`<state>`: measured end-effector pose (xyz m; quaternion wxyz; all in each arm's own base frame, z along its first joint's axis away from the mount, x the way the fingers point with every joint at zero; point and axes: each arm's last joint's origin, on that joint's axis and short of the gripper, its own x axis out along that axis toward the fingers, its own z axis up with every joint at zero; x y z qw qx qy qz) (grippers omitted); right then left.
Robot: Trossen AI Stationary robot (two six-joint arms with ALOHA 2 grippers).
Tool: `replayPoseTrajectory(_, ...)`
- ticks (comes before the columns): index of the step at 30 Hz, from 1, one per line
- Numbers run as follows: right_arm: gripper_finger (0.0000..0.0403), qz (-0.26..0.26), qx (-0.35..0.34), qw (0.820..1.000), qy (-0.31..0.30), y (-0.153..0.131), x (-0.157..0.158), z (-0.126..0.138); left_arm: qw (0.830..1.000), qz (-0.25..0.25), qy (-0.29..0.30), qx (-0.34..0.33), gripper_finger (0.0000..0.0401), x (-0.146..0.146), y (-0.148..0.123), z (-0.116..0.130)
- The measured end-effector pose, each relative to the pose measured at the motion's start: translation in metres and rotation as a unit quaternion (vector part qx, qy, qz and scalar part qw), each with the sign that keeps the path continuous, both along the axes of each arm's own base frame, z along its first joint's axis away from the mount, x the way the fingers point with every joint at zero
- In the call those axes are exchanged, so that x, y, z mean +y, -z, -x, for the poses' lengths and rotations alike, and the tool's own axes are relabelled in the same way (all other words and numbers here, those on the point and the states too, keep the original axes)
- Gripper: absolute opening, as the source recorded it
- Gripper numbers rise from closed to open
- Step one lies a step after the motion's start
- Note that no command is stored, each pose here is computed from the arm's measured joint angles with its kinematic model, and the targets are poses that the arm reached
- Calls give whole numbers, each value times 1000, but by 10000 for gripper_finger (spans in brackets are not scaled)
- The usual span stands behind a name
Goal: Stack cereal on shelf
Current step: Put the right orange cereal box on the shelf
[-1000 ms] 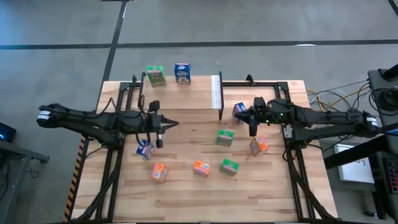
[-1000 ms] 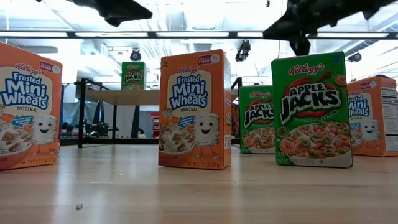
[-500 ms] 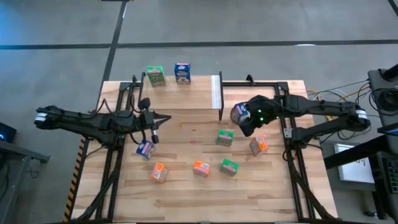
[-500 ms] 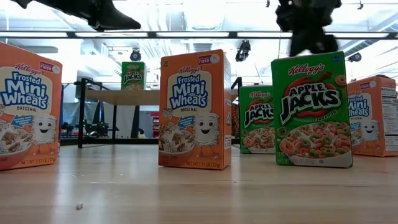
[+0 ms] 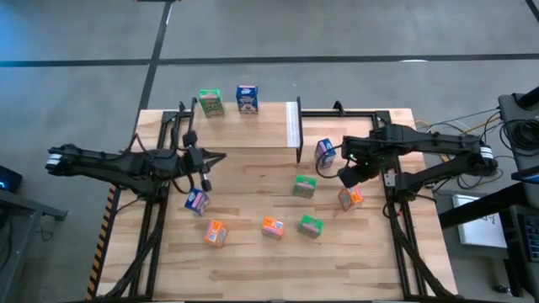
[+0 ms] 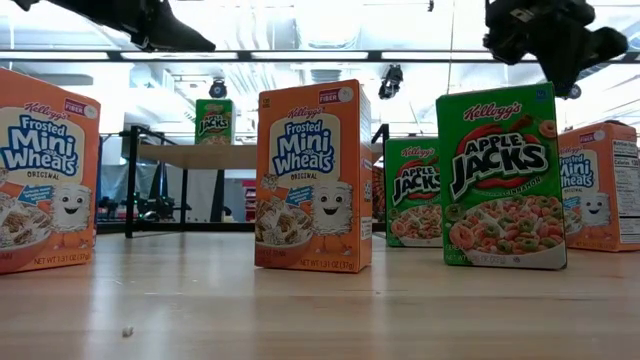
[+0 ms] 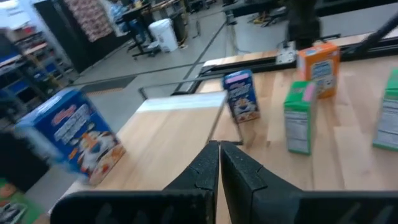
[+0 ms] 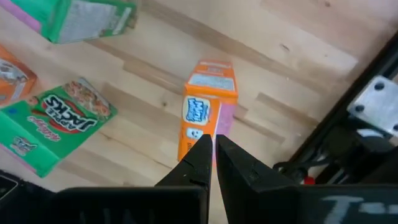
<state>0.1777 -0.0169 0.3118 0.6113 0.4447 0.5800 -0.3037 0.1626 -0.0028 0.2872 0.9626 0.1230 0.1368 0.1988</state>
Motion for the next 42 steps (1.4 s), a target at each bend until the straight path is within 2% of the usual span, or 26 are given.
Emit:
replayPoseTrajectory(3,20,-4,10,1000,12,5,4,2,1000,-1,-9,0,0,1,0,1)
replayPoseTrajectory(6,46,-15,19,1000,9,10,9,1,1000,-1,-9,1,0,1,0,1)
replayPoseTrajectory(16,213,-19,40,999,-7,35,24,-14,1000,-1,-9,3,0,1,0,1)
replayPoseTrajectory(22,270,-6,57,998,-5,41,24,-19,1000,-2,-9,7,0,1,1,0)
replayPoseTrajectory(26,277,8,68,998,-9,46,24,-24,1000,-2,-9,9,0,0,2,0)
replayPoseTrajectory(30,267,22,78,997,-13,51,25,-29,1000,-2,-8,10,0,0,2,0)
replayPoseTrajectory(42,197,27,108,994,-17,64,26,-40,1000,-2,-8,14,0,0,3,-1)
